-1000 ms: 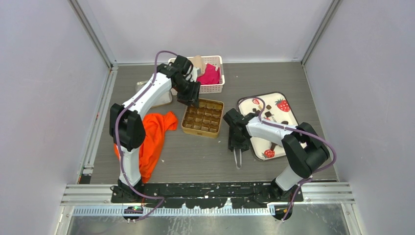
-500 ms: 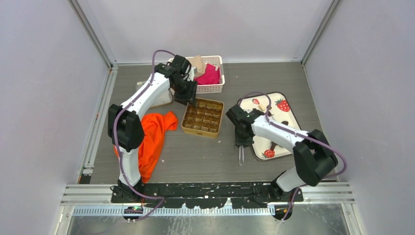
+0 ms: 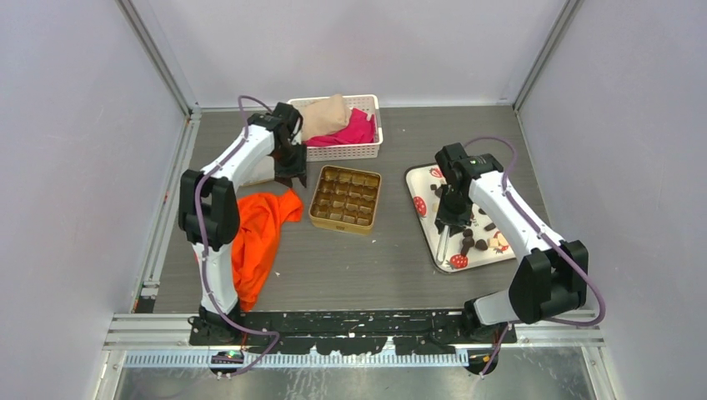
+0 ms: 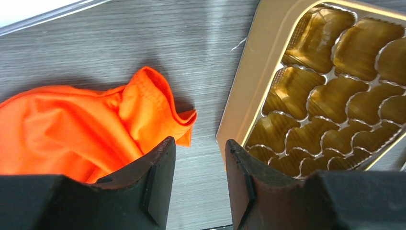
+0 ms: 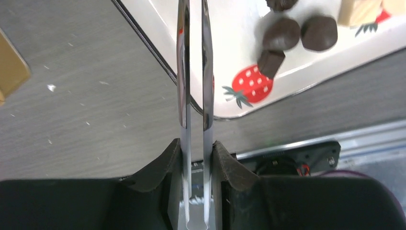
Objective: Pack the chocolate
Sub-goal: Pick up the clamp at the center of the board, then adjust the packing box at the center of the board.
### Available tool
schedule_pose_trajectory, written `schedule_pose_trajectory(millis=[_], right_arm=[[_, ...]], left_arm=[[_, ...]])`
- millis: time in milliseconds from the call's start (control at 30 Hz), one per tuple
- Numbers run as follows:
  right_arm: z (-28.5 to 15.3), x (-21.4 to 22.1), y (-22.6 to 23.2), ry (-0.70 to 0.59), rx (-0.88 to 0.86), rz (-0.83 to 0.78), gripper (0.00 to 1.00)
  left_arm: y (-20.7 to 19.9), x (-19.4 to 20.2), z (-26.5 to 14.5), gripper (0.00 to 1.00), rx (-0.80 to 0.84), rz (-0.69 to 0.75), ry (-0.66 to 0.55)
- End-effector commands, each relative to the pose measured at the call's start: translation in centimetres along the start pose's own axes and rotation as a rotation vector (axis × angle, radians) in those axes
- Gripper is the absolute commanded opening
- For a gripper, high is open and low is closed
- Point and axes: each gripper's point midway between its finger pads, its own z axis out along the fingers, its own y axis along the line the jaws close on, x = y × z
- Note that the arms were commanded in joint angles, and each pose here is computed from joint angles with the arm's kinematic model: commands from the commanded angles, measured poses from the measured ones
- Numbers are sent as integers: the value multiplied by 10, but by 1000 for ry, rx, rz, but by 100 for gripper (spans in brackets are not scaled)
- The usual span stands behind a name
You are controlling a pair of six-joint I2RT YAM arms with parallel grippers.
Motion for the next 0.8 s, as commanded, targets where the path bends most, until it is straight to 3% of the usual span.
schedule_pose_trajectory(millis=[0,500,767], right_arm=[[-11,26,-6,168,-13,-50,10],[7,24,-5,253,-20,-63,14],[16,11,-3,261,1,-83,19]], left_arm=[[-11,9,17,44,26,15,40],[-66,41,30,43,162,87,110],[-61,28,13,43,111,124,57]])
